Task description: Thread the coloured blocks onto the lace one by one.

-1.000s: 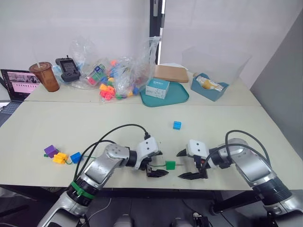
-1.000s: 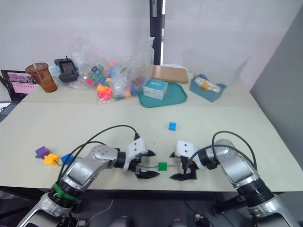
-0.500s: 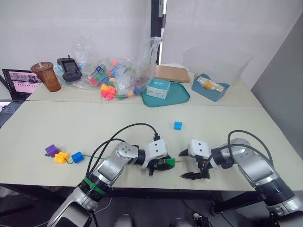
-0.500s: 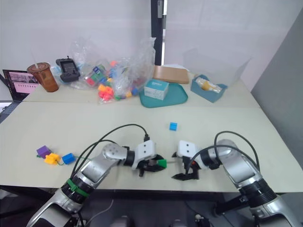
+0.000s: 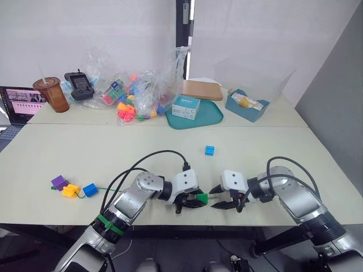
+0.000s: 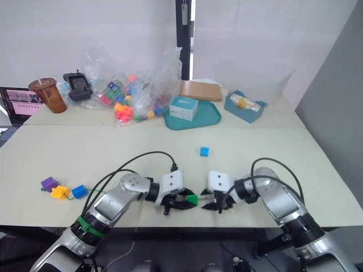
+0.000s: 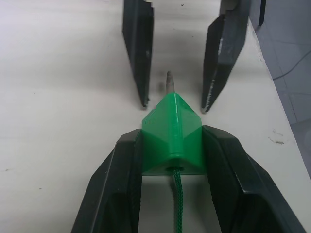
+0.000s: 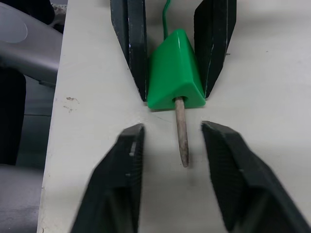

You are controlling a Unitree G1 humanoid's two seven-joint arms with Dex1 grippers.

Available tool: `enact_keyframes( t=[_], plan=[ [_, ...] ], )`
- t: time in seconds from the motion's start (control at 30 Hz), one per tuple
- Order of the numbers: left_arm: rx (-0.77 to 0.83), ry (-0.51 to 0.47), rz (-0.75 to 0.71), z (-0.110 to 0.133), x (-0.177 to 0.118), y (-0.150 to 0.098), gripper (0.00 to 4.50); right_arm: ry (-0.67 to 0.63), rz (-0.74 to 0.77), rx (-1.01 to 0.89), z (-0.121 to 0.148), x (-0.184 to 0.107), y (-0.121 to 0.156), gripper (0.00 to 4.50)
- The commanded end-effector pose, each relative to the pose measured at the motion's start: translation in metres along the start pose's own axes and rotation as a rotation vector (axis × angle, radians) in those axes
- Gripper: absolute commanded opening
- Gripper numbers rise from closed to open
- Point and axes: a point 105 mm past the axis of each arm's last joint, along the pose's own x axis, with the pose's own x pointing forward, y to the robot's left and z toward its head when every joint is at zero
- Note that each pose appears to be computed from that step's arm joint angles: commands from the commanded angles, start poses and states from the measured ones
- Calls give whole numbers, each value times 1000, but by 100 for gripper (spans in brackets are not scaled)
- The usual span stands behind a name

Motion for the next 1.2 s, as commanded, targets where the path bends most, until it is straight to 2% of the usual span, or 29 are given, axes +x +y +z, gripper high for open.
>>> enact_keyframes(
  t=[0.03, 0.1, 0.2, 0.4, 0.5, 0.63, 0.77, 0.87, 1.0, 1.1, 1.17, 1.2],
  plan=[
    [-45, 59, -63, -19, 4, -14, 134, 93, -22, 26, -19, 1, -1, 66],
    [-50, 56, -61, -19, 1, -14, 134, 103, -22, 20, -21, 0, -1, 1],
    [-51, 58, -62, -20, -5, -15, 134, 107, -18, 15, -21, 1, -1, 0],
    [-102, 76, 36, -33, -40, -12, 134, 73, 13, -15, -10, 7, 2, 0],
    [-160, 112, 122, -50, -82, -10, 134, 58, 10, -27, -2, 8, 0, 0],
    [-229, 218, 300, -79, -153, -1, 134, 42, 5, -32, 6, 10, -1, 0],
    [-267, 365, 452, -109, -219, 1, 134, 38, 8, -35, 8, 13, -1, 0],
    [-259, 468, 527, -125, -257, -1, 134, 29, 14, -36, 10, 15, -1, 0],
    [-237, 503, 562, -129, -272, -2, 134, 27, 22, -36, 11, 17, -1, 0],
    [-192, 574, 610, -134, -285, 4, 134, 31, 37, -38, 10, 18, 0, 0],
    [-175, 522, 623, -126, -277, 9, 134, 31, 39, -38, 11, 19, 0, 0],
    [-175, 463, 628, -118, -270, 13, 134, 30, 40, -40, 12, 20, 0, 0]
  ],
)
